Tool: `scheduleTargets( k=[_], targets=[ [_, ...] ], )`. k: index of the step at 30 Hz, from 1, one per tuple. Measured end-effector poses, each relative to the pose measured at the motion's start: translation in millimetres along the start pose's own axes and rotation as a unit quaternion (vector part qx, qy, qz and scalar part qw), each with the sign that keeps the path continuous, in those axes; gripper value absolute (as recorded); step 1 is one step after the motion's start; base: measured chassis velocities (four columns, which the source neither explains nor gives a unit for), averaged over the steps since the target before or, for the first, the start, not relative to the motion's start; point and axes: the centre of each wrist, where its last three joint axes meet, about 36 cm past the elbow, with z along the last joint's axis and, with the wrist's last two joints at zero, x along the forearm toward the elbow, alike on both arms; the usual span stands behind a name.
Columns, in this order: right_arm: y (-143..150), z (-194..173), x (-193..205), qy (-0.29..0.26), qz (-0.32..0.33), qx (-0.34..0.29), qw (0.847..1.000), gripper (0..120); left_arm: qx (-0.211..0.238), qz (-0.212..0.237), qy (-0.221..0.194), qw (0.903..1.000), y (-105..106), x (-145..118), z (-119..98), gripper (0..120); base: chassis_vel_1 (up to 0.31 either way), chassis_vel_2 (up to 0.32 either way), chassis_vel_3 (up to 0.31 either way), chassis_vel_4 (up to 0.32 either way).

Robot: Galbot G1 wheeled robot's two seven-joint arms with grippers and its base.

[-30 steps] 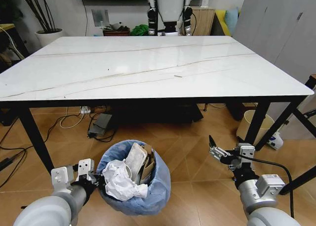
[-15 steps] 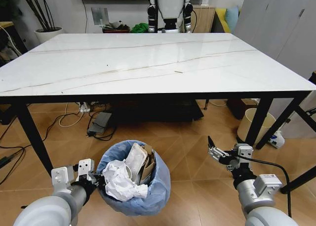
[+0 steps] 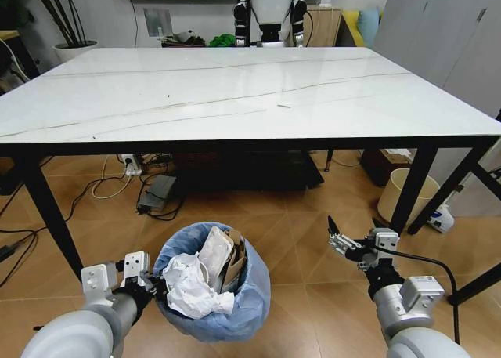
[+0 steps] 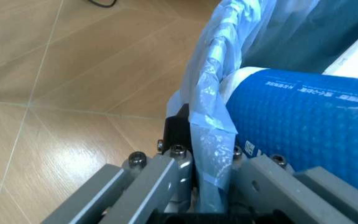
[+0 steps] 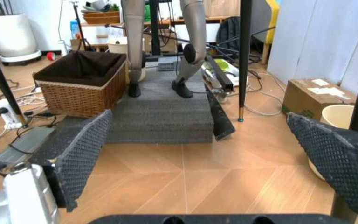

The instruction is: Pick up the trash bin and place the trash from the table into it.

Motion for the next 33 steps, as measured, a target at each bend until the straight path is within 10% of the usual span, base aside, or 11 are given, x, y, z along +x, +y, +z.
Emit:
scheduleTargets(
  k=[33],
  targets=[
    [-0.7,5.4,-4.1,0.002,0.002,0.002,1.000,100,0.015,-0.077,0.011,0.9969,36.8,-51.8,16.5,0,0.000,0.000,0.000,0.000]
  ],
)
